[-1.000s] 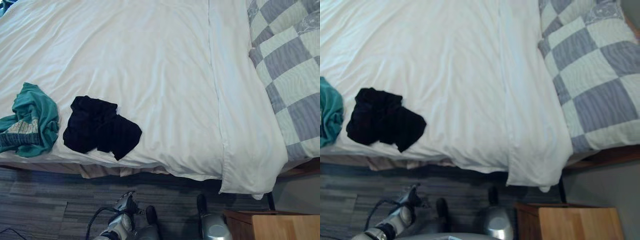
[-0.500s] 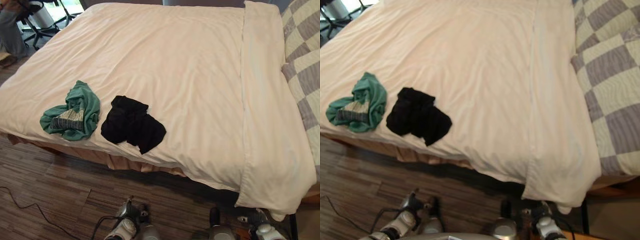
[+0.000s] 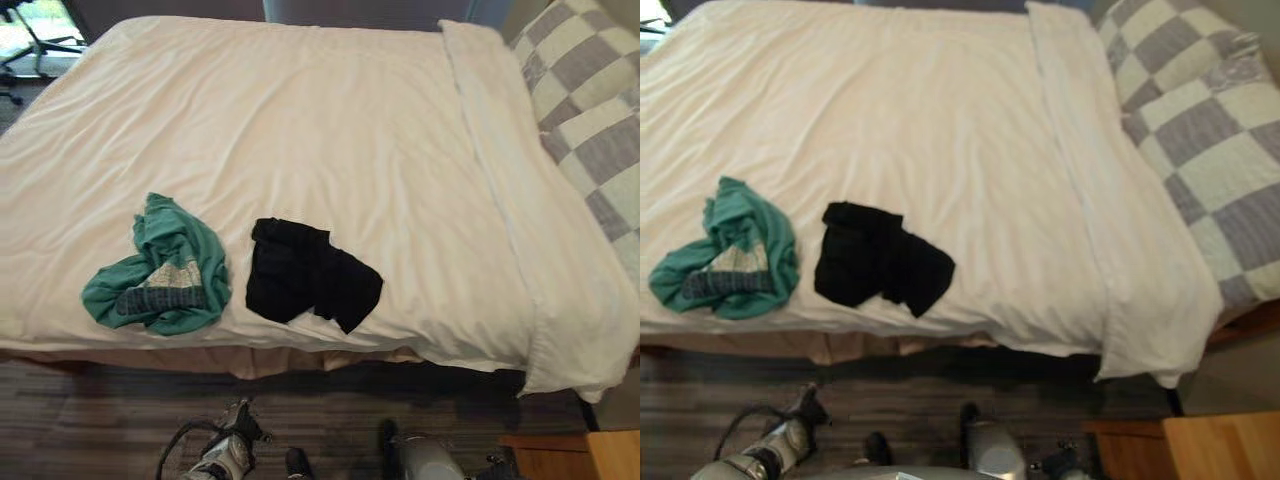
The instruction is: Tidy up the quilt and then pick up the clothes from the bed and put them into the laundry hamper.
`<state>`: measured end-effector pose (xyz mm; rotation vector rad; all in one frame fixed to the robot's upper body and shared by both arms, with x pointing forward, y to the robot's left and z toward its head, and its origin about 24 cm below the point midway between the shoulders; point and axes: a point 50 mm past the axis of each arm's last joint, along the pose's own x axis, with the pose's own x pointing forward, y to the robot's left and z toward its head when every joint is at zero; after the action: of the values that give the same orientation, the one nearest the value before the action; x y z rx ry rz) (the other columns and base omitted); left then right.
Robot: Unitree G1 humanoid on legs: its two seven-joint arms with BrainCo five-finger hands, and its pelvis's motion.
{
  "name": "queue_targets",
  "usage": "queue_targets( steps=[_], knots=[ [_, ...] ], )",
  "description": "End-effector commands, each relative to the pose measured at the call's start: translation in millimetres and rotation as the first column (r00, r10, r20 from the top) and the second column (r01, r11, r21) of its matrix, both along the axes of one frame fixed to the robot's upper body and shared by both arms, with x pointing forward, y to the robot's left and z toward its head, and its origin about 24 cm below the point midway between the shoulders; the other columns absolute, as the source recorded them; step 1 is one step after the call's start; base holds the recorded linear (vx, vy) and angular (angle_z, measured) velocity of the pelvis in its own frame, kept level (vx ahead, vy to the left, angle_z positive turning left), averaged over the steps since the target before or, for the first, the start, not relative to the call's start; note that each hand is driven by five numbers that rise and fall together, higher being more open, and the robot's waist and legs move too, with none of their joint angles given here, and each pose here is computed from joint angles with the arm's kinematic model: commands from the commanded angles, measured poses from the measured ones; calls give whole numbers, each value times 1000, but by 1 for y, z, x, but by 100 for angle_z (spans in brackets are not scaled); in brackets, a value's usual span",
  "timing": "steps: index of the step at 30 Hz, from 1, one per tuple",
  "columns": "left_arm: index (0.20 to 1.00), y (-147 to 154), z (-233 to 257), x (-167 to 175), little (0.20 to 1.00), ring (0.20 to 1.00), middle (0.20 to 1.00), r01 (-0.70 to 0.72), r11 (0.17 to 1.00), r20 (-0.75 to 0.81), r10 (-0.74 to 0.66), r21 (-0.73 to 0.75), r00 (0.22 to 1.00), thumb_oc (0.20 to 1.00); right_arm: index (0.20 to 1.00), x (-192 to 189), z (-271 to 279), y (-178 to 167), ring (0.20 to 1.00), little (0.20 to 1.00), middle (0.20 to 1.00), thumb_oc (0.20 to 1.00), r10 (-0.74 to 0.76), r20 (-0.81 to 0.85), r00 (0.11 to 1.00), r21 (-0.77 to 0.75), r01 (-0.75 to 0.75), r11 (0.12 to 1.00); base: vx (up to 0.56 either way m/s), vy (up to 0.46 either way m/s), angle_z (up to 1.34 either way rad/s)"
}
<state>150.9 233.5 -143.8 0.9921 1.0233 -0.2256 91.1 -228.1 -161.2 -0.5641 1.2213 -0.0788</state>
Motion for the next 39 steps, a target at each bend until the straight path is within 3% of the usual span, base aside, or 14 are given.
queue_targets(
  steps=[1, 8, 13, 16, 18, 23, 26, 31, 36, 38, 39],
  knots=[
    [1000, -5, 15, 31, 1000, 1000, 1000, -1, 1000, 150, 5, -25, 989, 1000, 1000, 54, 17, -5, 1000, 1000, 1000, 1000, 91, 136, 987, -39, -86, 995, -117, 165, 93],
    [1000, -32, 16, 40, 1000, 1000, 1000, 61, 995, 209, -42, -84, 977, 1000, 1000, 45, 16, -11, 1000, 1000, 1000, 1000, 53, 127, 990, -65, -45, 997, 173, 557, 26],
    [1000, -72, 20, 54, 1000, 1000, 1000, 267, 960, 244, -240, -84, 940, 1000, 1000, 59, 18, 2, 1000, 1000, 1000, 1000, 56, 169, 984, -24, -53, 998, 163, 777, -47],
    [1000, -60, 22, 54, 1000, 1000, 1000, 264, 963, 244, -244, -53, 939, 1000, 1000, 75, 20, 26, 1000, 1000, 1000, 1000, 86, 212, 974, 36, -96, 995, -107, 661, -76],
    [1000, -52, 19, 48, 1000, 1000, 1000, 233, 970, 221, -214, -62, 952, 1000, 1000, 85, 23, 45, 1000, 1000, 1000, 1000, 202, 238, 950, 49, -219, 974, -53, 473, -98],
    [1000, -36, 9, 29, 1000, 1000, 1000, 213, 977, 119, -208, -28, 971, 1000, 1000, 93, 28, 55, 1000, 1000, 1000, 1000, 270, 279, 921, 58, -297, 953, 3, 351, -4],
    [1000, -20, 3, 14, 1000, 1000, 1000, 141, 990, 53, -140, -7, 989, 1000, 1000, 85, 23, 45, 1000, 1000, 1000, 1000, 251, 231, 940, 45, -268, 962, 66, 100, 28],
    [1000, -4, -3, -10, 1000, 1000, 1000, -30, 999, 25, 31, -18, 999, 1000, 1000, 56, 14, 7, 1000, 1000, 1000, 1000, 53, 129, 990, 5, -54, 999, 81, -14, -2],
    [1000, 24, 4, -13, 1000, 1000, 1000, -262, 965, 105, 262, -15, 959, 1000, 1000, 43, 19, -31, 1000, 1000, 1000, 1000, -108, 136, 985, -49, 115, 992, 14, 61, 1],
    [1000, 52, 8, -30, 1000, 1000, 1000, -367, 929, 117, 360, 43, 926, 1000, 1000, 42, 25, -48, 1000, 1000, 1000, 1000, -138, 169, 976, -81, 154, 985, 202, 251, -7],
    [1000, 78, 25, -19, 1000, 1000, 1000, -410, 909, 224, 385, 73, 895, 1000, 1000, 43, 34, -64, 1000, 1000, 1000, 1000, -153, 225, 962, -122, 184, 975, 145, 177, -10]
  ],
)
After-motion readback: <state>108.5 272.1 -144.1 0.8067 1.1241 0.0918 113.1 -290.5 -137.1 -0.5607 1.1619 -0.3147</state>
